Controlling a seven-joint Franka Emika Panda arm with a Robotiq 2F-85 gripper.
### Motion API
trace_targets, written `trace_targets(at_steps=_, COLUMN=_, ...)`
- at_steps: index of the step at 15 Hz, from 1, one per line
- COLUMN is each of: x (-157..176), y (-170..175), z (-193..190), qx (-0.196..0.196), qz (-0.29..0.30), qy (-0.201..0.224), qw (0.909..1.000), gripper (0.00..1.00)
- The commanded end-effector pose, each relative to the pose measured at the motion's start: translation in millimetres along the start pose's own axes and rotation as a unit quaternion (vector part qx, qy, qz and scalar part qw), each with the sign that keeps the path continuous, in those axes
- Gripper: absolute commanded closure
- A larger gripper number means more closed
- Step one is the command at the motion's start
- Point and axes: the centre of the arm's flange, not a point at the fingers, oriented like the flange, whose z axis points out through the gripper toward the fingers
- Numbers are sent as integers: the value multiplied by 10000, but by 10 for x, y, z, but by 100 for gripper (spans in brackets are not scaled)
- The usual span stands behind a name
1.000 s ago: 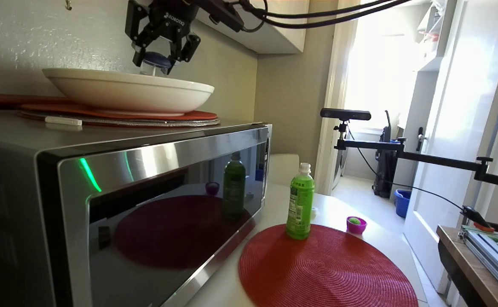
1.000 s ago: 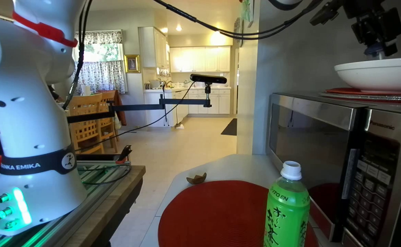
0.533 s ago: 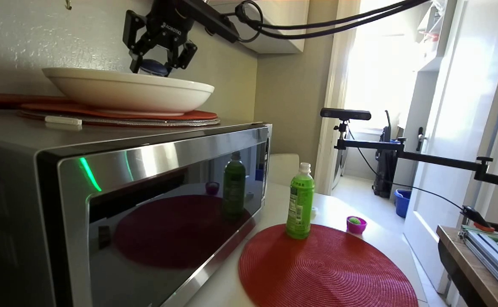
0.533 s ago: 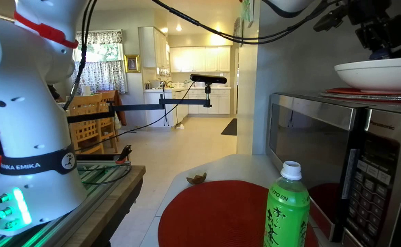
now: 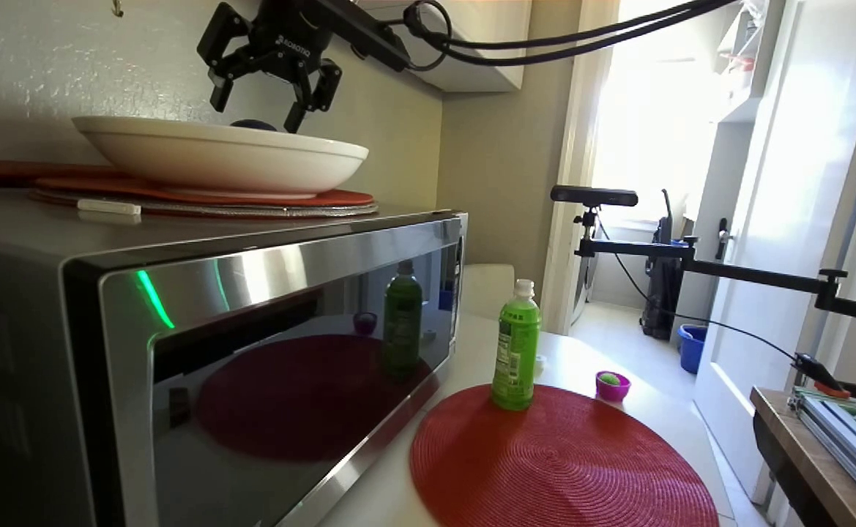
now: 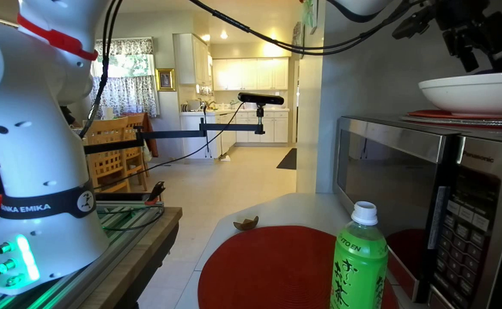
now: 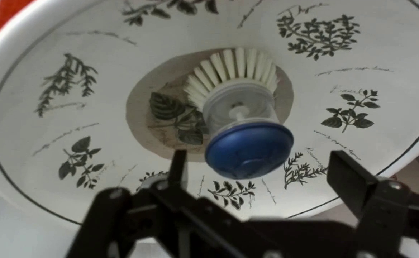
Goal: Put the brush in the white bowl
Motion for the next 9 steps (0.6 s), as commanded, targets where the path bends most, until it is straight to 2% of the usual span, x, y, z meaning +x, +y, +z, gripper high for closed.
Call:
trace_targets(at_steps=1, x=-42, y=-63, z=-178, qx=-74, qz=-9, qy=112, qw=9999, gripper=0)
trace_targets(at_steps=9, x=-283, y=-292, z=-942, qx=-355, qz=-33, qy=-19, qw=9994, gripper=0)
